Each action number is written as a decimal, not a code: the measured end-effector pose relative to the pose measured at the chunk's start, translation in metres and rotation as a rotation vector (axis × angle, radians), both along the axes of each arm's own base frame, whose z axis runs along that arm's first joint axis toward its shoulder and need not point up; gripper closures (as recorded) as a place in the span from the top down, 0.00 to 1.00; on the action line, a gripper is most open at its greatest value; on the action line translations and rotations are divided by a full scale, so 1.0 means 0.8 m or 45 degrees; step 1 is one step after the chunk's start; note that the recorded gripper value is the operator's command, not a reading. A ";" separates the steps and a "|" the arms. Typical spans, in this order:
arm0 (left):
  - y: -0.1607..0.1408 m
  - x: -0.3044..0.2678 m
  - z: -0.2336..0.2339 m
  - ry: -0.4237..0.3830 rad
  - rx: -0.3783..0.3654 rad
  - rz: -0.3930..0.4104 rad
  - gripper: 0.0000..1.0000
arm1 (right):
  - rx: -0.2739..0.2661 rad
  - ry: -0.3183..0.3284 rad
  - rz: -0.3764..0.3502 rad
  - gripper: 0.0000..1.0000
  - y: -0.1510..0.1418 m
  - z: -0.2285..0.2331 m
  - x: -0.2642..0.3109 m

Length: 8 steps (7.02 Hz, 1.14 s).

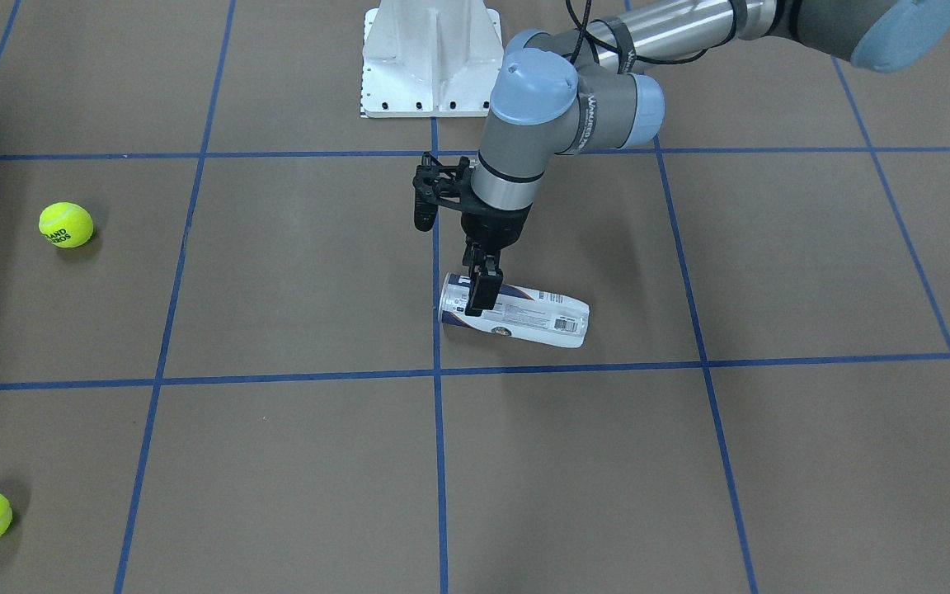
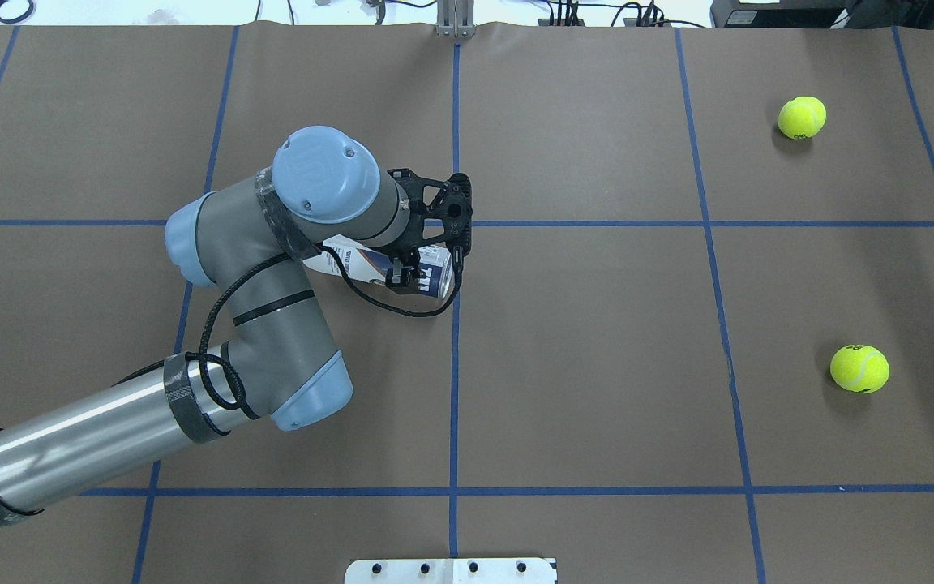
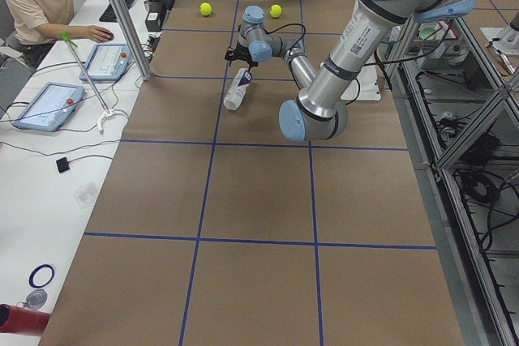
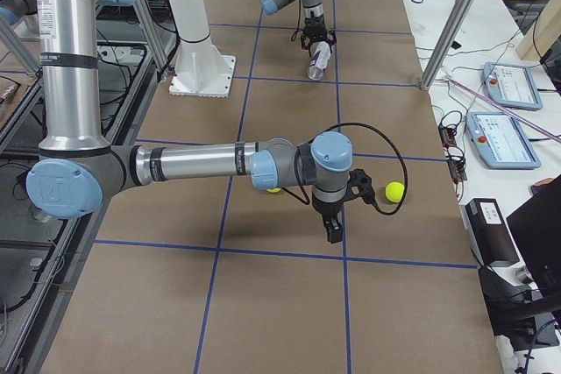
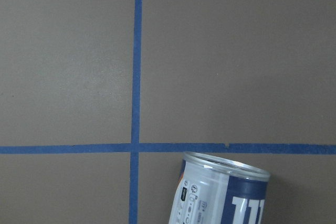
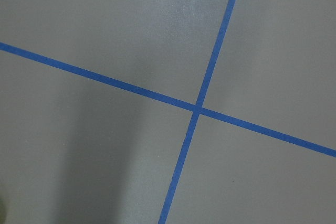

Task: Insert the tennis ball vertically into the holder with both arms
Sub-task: 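Close the left gripper on the can's open end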

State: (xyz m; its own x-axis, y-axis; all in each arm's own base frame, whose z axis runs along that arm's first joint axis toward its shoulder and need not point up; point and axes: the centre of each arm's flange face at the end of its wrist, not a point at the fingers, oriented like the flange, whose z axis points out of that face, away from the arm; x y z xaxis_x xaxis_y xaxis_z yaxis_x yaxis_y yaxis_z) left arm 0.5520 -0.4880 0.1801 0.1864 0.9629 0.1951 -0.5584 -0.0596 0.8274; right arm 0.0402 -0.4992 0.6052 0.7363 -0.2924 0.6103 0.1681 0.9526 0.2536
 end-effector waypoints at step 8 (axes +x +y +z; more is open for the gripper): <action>-0.003 0.056 0.015 -0.068 -0.043 0.034 0.96 | -0.003 0.000 0.001 1.00 0.000 0.001 0.000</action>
State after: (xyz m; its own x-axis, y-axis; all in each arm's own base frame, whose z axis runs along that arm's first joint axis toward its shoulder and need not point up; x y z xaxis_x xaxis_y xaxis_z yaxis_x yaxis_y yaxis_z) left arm 0.5965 -0.4906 0.1923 0.1511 0.9736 0.1710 -0.6004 -0.0471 0.7983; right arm 0.0404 -0.4990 0.6062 0.7364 -0.2909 0.6108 0.1678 0.9532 0.2516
